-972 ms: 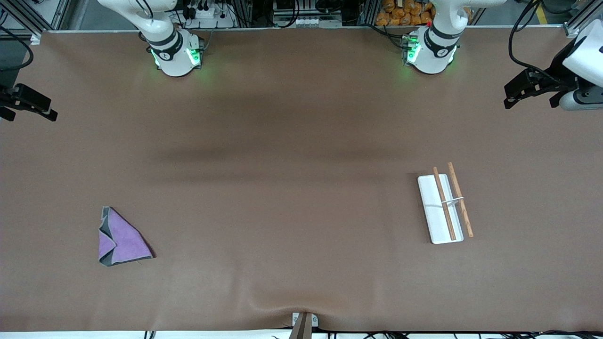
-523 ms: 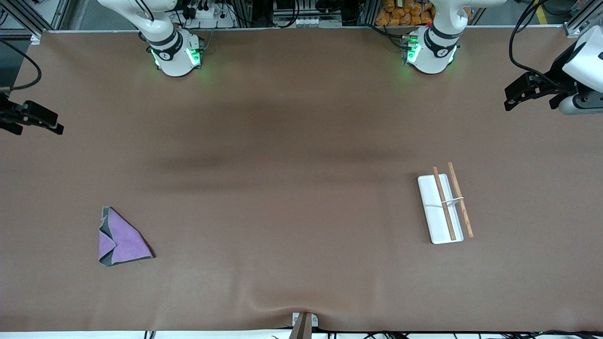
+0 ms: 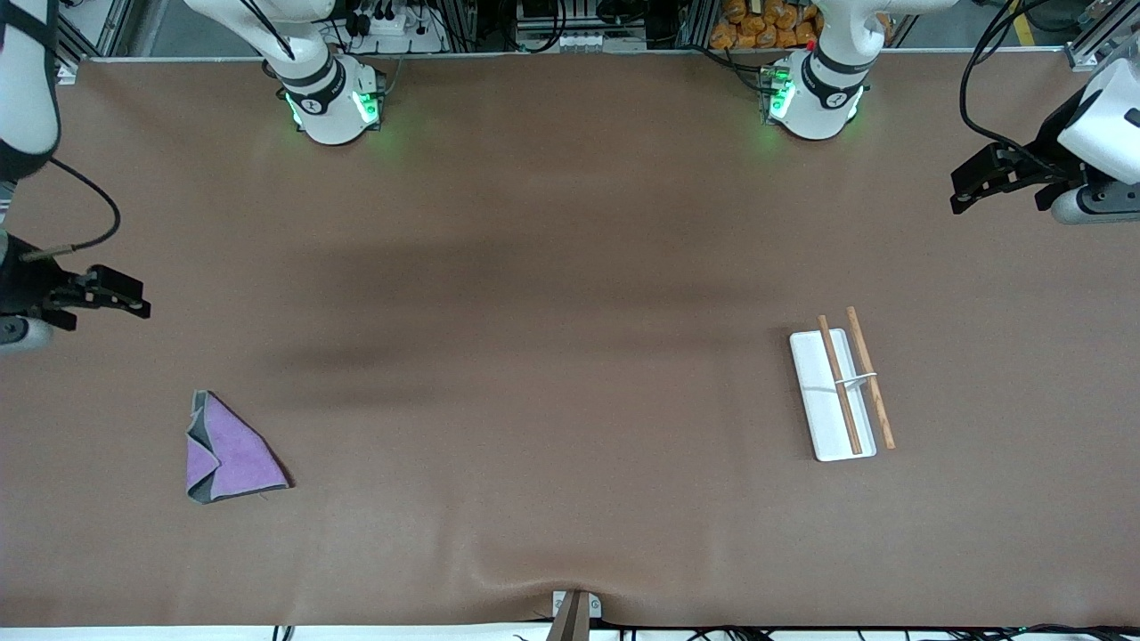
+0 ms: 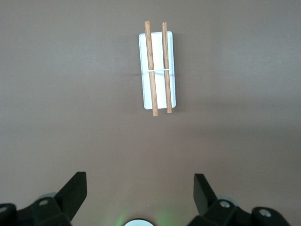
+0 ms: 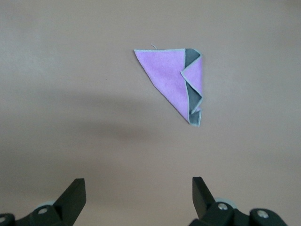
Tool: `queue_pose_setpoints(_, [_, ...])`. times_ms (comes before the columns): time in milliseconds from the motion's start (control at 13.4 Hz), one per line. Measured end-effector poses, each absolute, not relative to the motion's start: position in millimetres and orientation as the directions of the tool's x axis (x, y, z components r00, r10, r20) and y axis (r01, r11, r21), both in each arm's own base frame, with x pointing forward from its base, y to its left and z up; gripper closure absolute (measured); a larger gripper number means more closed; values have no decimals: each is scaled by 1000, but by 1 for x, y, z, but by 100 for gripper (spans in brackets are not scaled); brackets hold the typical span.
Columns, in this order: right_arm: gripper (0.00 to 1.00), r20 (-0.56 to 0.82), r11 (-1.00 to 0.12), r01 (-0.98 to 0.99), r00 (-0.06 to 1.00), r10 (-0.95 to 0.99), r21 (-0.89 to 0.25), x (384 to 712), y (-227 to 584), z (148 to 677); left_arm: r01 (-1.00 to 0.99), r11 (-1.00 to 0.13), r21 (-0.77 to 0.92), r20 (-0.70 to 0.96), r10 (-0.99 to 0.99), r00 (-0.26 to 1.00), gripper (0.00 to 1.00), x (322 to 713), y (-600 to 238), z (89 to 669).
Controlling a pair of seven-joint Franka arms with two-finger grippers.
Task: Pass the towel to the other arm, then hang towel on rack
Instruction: 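Reach the right gripper down toward the purple towel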
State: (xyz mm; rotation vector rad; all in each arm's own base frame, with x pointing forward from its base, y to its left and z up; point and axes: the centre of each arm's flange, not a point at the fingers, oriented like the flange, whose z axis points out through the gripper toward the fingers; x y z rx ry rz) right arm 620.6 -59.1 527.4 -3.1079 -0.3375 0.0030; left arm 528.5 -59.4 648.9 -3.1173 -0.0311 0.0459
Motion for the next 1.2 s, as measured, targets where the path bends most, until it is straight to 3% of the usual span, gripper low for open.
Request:
queue_pose_setpoints(523, [0,12,-930,368,930,368,-3,660,-107,430,41,-999,-22,-19,41,999,0,536,-48,644])
queue_pose_setpoints(1196, [0,28,-812,583,812,584,31,685,-155,295,44,-999,-22,-18,45,999,0,541,-47,639])
